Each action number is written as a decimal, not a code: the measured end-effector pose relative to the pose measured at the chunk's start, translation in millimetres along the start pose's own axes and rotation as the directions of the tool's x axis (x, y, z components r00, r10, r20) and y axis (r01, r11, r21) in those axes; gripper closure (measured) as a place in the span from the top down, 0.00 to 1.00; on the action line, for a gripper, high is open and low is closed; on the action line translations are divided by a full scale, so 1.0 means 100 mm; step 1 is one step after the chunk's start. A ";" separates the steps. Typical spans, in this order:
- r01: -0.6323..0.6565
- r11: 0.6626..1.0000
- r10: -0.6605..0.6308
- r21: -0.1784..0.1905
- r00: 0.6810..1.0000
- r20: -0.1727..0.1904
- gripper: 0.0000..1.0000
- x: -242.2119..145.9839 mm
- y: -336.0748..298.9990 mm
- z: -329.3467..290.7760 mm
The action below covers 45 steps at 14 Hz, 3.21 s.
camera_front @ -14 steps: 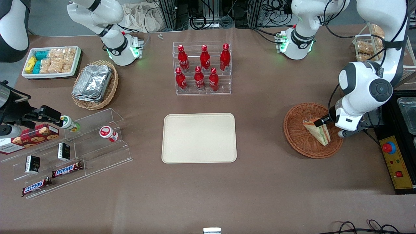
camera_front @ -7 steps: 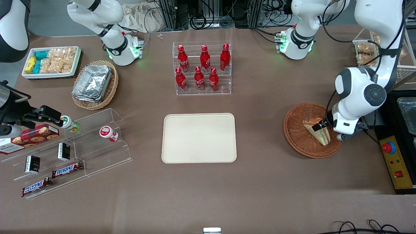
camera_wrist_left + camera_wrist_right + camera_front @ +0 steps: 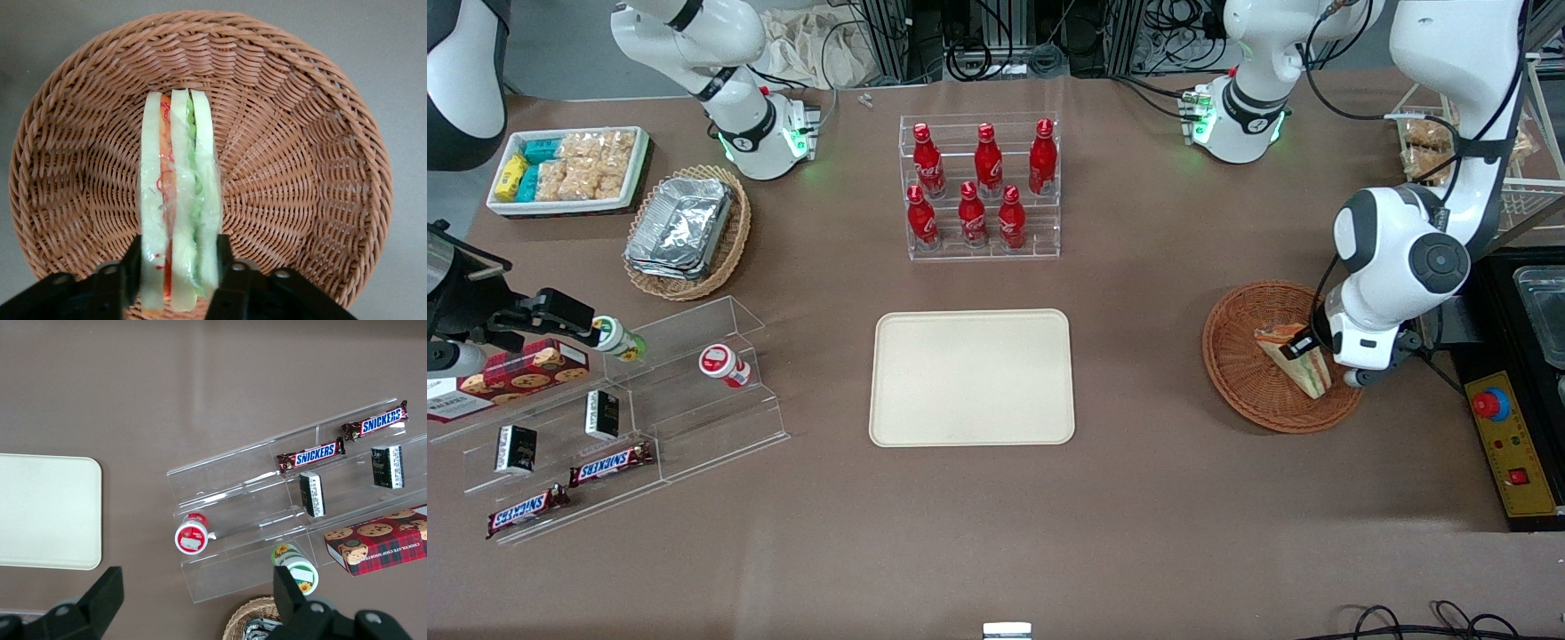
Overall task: Place sandwich from basket to tray
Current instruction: 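Lower the left gripper onto the sandwich and close it, then lift the sandwich and carry it toward the cream tray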
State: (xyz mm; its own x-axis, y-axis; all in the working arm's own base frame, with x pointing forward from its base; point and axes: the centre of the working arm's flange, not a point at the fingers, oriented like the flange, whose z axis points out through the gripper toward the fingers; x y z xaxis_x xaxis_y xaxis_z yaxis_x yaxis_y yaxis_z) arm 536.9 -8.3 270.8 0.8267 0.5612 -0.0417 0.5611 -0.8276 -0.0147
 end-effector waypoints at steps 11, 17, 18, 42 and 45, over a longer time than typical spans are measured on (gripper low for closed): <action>0.040 0.998 -0.044 0.050 0.996 0.079 0.14 0.26 0.29 -1.83; -0.114 0.993 0.114 0.000 0.990 0.080 0.14 0.12 0.59 -2.25; -0.162 0.987 0.161 0.005 0.984 0.078 0.14 0.04 0.71 -2.24; -0.614 0.778 0.621 -0.129 0.784 0.015 0.11 -2.24 3.63 -0.35; -0.606 0.782 0.613 -0.146 0.790 0.004 0.11 -2.21 3.68 -0.08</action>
State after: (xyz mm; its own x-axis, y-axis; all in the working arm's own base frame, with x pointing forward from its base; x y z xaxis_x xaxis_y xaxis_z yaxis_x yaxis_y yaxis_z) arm 561.1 -436.3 282.2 0.9969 -0.0642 -0.0459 -0.0562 -0.9856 0.1592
